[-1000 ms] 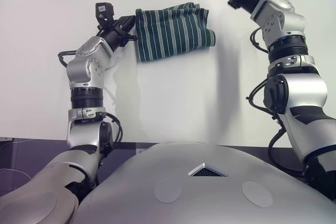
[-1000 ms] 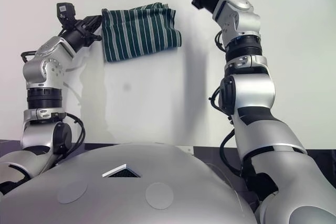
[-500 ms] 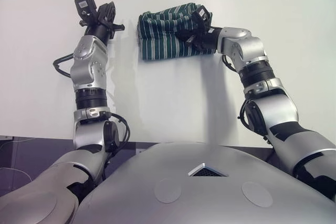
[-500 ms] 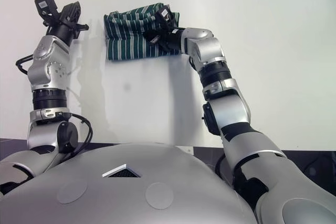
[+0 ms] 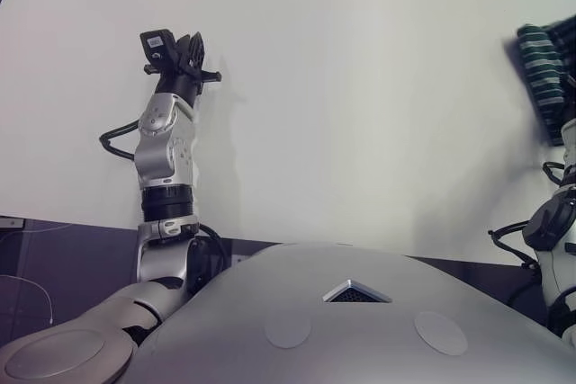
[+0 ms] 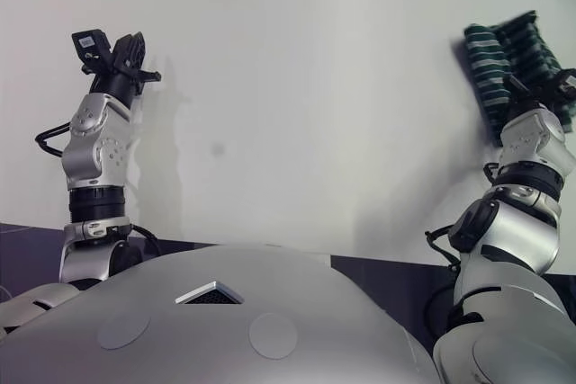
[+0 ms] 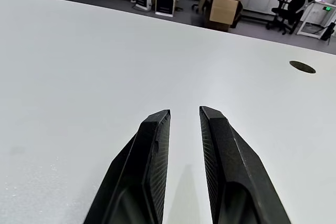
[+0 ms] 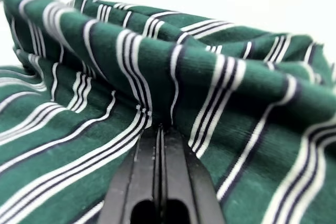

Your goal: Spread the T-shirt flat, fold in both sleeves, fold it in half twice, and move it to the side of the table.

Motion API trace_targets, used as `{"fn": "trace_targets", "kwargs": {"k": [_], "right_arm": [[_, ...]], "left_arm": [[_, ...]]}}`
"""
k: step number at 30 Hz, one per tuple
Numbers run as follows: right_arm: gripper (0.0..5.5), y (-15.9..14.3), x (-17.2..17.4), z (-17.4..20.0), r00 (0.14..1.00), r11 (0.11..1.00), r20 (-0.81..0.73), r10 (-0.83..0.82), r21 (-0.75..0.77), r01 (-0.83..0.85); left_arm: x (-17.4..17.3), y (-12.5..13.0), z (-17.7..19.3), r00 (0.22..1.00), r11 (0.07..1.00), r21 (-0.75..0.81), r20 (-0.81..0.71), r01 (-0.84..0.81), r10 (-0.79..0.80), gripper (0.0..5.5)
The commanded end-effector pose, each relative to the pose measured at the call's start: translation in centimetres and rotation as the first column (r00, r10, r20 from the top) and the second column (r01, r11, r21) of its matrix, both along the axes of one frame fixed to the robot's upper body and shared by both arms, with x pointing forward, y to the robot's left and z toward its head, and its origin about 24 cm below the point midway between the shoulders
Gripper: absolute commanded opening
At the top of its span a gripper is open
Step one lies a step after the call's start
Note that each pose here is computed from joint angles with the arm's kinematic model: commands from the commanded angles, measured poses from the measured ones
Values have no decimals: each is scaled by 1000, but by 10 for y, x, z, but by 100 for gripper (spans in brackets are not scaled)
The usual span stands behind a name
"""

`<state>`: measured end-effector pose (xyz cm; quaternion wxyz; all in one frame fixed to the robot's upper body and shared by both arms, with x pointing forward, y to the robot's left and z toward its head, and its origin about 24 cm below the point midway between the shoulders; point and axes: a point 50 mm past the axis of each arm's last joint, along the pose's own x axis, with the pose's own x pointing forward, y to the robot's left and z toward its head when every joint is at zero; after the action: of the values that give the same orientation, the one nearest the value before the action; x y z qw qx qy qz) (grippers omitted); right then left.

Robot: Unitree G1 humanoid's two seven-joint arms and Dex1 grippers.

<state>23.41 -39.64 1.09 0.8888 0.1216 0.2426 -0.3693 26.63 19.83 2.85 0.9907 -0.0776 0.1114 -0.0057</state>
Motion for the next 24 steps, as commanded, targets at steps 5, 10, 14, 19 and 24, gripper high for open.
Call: {"fn": "trace_targets", "kwargs": {"k": [5,10,14,19,24], "right_arm": [[2,80,45,49,950,900,132,283,-380,-216],[2,169,65,79,755,736,245,608,-531,-420],[0,216,54,62,702,739,295,648,-467,-486],[0,222,45,57,709,748,314,631,-488,-450],[0,229,42,39,741,787,327,587,-444,-428]], "left_arm": [[9,-18,5,998,997,47,31,-62,61,103],[12,-21,6,998,999,4,40,-43,42,103],[27,-33,20,994,997,36,80,72,-75,75],[45,-36,38,970,972,95,94,215,-224,2],[49,-21,39,975,972,103,52,211,-217,2]]}}
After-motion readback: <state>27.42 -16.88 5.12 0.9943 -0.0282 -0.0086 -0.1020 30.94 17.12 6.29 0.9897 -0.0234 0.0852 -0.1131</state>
